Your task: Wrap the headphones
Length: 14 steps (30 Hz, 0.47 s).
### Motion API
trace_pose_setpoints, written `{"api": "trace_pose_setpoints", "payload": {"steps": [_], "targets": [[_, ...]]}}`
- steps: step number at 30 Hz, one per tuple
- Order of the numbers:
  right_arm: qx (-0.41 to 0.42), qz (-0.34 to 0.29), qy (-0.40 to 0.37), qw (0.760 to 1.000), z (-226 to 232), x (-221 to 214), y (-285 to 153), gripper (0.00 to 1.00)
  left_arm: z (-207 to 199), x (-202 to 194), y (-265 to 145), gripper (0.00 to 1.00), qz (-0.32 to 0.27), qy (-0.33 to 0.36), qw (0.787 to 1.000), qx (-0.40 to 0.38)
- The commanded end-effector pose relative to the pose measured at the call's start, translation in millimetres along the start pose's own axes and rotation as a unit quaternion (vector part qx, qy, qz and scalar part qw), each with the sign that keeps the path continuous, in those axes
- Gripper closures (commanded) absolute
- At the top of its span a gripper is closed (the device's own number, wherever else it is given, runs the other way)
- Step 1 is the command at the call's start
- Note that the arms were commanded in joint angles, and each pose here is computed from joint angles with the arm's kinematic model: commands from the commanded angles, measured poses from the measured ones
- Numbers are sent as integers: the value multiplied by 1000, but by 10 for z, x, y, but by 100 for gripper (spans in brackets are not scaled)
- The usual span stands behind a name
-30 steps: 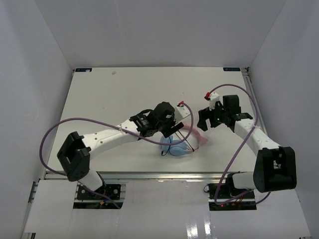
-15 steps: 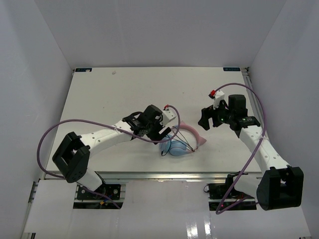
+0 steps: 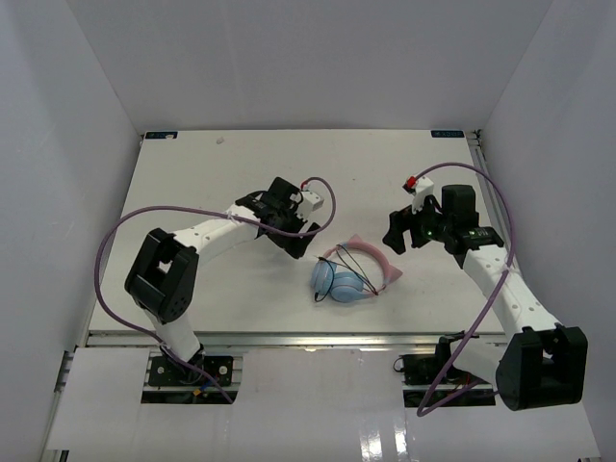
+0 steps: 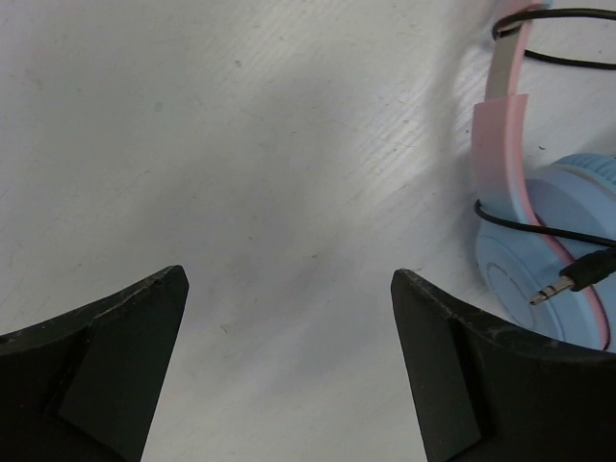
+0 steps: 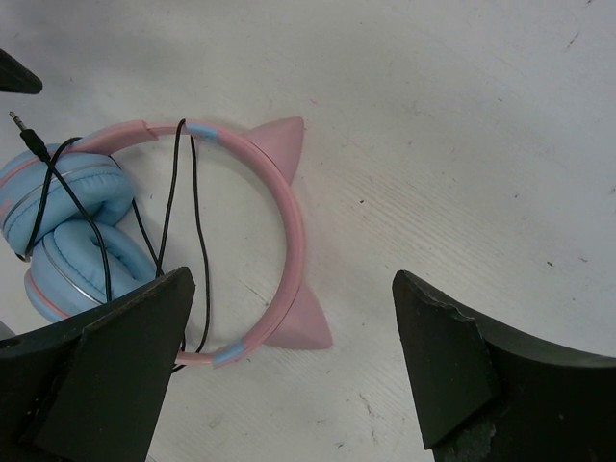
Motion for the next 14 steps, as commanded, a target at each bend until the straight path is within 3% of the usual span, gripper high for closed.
{"api": "trace_pose_setpoints", "payload": {"steps": [1, 8, 12, 13, 14], "targets": [[-6, -16, -15, 1000, -5, 62, -52, 10, -15, 117, -198, 2, -15, -21, 999, -39], [-35, -22, -10, 999, -50, 81, -86, 10, 275, -68, -375, 2, -28, -65, 997, -4], [-68, -36, 3, 997, -80, 75, -114, 10, 420, -251, -582, 2, -86, -140, 986, 30], [-86, -44, 3, 995, -100, 62, -127, 10, 409, -151, -813, 2, -153, -164, 974, 18], [-94, -49, 2, 994, -108, 58, -135, 10, 368, -178, -918, 2, -182, -173, 968, 0]]}}
Point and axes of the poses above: each gripper's point midway between its finger pads, its own y axis out along the fingers, its own z axis along the line the jaws close on, x = y × z, the point moved 6 cm from there along -y, back along the fingers, and after that the axes turned 11 degrees about -y, right-handed, at the moved point
